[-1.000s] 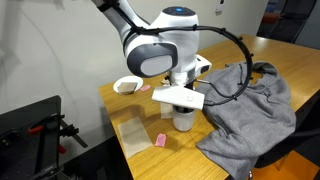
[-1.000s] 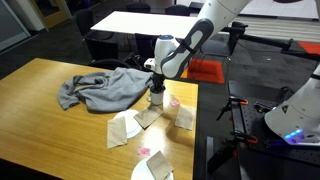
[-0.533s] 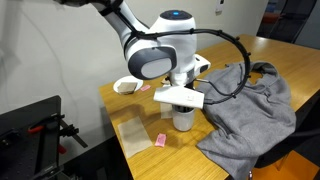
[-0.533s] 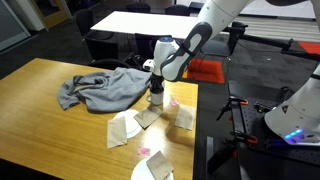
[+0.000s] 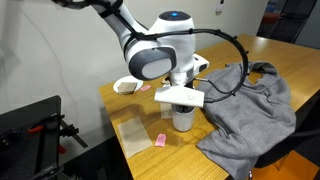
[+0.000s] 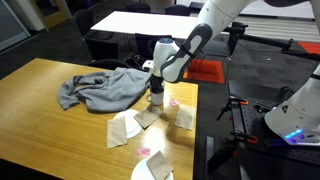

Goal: Put the marker in the mug on the table

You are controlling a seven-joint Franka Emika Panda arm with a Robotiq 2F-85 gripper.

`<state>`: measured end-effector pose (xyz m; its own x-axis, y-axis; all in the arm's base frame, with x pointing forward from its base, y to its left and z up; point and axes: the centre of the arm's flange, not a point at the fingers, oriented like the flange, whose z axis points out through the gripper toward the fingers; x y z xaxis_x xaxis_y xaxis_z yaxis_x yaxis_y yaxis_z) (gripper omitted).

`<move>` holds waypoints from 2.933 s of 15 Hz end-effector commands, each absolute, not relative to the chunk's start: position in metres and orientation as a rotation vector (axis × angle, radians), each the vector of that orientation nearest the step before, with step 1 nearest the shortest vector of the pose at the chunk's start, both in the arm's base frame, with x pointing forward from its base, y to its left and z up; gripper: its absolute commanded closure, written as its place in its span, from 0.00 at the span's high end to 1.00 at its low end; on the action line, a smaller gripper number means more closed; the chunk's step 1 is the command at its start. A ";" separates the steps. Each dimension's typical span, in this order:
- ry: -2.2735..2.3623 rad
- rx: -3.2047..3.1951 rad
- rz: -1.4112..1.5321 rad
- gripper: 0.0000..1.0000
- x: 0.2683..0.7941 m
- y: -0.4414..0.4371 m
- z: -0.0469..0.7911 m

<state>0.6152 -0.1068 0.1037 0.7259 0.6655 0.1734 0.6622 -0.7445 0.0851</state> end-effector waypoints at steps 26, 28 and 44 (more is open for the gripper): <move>1.048 2.784 0.629 0.05 0.568 -0.061 0.288; 0.973 2.809 0.647 0.05 0.563 -0.063 0.302; 0.091 3.074 0.160 0.05 0.518 -0.149 0.276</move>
